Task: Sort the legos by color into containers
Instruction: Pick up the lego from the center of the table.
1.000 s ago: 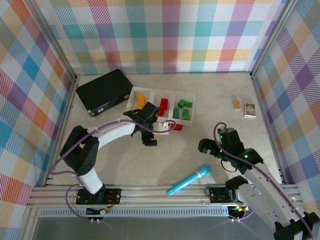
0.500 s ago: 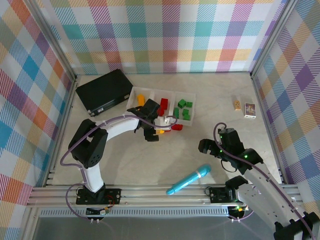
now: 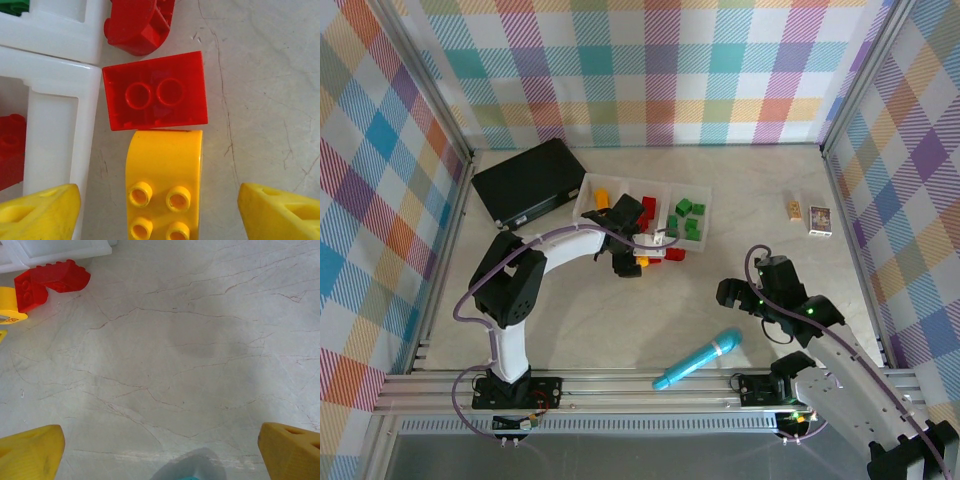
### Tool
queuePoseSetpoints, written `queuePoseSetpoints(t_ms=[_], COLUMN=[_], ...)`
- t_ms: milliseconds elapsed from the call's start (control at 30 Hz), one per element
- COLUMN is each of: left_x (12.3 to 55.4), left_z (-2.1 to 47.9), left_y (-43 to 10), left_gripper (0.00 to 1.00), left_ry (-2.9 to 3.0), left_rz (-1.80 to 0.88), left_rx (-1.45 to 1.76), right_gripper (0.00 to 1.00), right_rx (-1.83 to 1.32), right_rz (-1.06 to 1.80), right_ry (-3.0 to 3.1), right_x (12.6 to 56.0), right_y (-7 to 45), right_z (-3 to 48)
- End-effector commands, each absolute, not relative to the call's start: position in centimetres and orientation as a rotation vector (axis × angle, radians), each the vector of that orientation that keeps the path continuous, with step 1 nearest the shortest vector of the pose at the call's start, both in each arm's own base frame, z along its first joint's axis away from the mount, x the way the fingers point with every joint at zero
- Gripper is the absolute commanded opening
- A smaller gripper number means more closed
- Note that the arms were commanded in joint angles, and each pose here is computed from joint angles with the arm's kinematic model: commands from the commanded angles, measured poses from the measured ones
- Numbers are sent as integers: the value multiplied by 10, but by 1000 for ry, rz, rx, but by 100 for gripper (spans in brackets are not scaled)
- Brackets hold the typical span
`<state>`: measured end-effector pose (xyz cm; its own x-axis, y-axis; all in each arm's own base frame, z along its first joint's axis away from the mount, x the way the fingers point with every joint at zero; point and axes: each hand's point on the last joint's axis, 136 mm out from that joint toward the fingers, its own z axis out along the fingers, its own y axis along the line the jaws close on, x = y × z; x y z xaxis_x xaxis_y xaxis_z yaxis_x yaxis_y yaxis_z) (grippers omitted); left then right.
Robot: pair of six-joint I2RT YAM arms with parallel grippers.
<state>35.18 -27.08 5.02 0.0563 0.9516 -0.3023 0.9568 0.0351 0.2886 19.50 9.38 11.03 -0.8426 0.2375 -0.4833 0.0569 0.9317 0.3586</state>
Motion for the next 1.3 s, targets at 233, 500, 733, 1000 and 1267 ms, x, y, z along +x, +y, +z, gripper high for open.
queuePoseSetpoints(t_ms=[233,500,733,1000,1267], left_x=[356,353,352,363,366], left_z=[30,21,18,25,70], left_y=[-270,-274,-272,-270,-270], left_gripper=[77,68,47,19,3], left_ry=[1909,1896,1890,1856,1877], left_rz=[32,52,66,165,148], left_rx=[2000,2055,2071,2003,1755], right_gripper=[99,99,99,99,99], right_rx=[201,199,205,205,213], right_rz=[444,449,454,458,479], right_ry=[2534,2532,2527,2522,2493], right_x=[198,198,197,197,196], right_y=[93,93,93,93,93], right_z=[111,112,113,114,122])
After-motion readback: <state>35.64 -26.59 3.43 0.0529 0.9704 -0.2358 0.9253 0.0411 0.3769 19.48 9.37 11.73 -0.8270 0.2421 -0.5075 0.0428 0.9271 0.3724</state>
